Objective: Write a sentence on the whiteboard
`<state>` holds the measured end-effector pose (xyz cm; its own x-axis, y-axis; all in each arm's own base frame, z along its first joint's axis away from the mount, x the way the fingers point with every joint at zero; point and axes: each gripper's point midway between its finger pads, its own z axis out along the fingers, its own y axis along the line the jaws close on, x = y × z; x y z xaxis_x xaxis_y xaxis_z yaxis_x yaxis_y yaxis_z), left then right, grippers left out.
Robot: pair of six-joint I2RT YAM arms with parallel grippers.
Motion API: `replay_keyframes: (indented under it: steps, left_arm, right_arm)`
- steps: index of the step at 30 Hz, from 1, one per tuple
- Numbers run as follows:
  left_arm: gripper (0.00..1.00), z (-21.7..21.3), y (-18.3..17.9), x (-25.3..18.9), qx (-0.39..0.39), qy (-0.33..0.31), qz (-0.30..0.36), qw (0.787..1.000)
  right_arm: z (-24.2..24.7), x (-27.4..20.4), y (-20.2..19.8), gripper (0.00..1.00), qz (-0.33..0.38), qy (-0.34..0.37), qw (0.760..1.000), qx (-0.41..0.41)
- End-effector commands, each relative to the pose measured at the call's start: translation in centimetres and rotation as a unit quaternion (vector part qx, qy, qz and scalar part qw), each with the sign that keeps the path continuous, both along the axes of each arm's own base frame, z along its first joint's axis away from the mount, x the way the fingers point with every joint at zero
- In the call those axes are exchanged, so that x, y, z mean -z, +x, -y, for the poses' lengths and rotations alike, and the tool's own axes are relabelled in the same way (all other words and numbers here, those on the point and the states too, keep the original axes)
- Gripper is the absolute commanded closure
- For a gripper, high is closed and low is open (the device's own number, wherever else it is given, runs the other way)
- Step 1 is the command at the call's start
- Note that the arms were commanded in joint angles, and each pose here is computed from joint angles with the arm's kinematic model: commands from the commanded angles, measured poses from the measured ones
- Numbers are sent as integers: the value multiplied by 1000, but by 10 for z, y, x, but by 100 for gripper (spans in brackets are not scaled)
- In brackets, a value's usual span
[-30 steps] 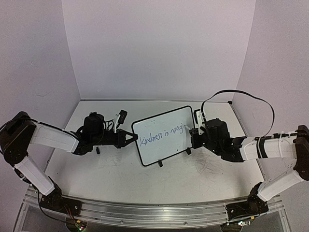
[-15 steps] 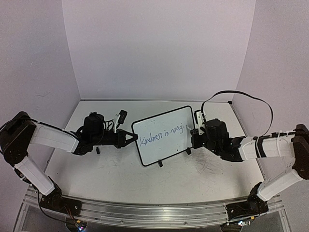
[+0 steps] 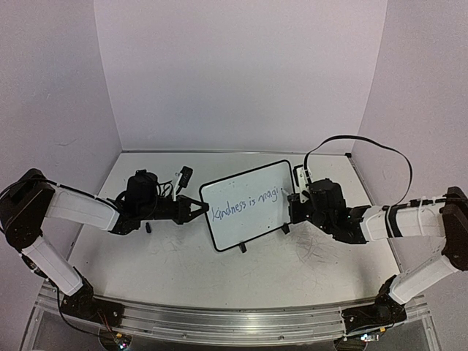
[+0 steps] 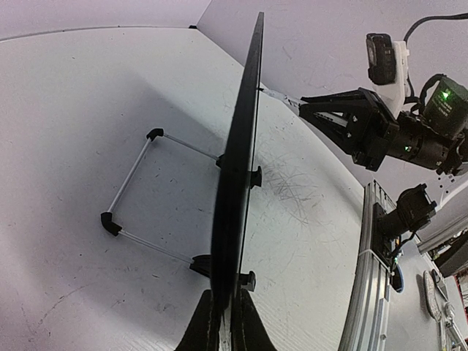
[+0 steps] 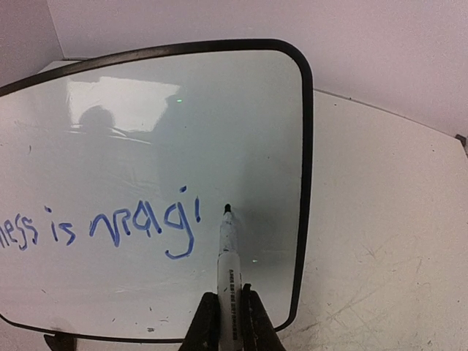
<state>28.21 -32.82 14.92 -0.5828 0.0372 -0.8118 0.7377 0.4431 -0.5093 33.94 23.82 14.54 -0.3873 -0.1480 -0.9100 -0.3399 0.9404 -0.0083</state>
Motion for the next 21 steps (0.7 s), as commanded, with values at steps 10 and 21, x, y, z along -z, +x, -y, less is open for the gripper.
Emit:
replay_keyframes:
  steps: [10, 21]
  left_arm:
    - [100, -2, 1, 1, 0, 18, 7, 1000]
    - [100, -2, 1, 1, 0, 19, 7, 1000]
  right_arm:
    - [-13, -11, 4, 100, 8, 21, 1000, -21]
    - [-12, 8, -5, 100, -16, 11, 999, -26]
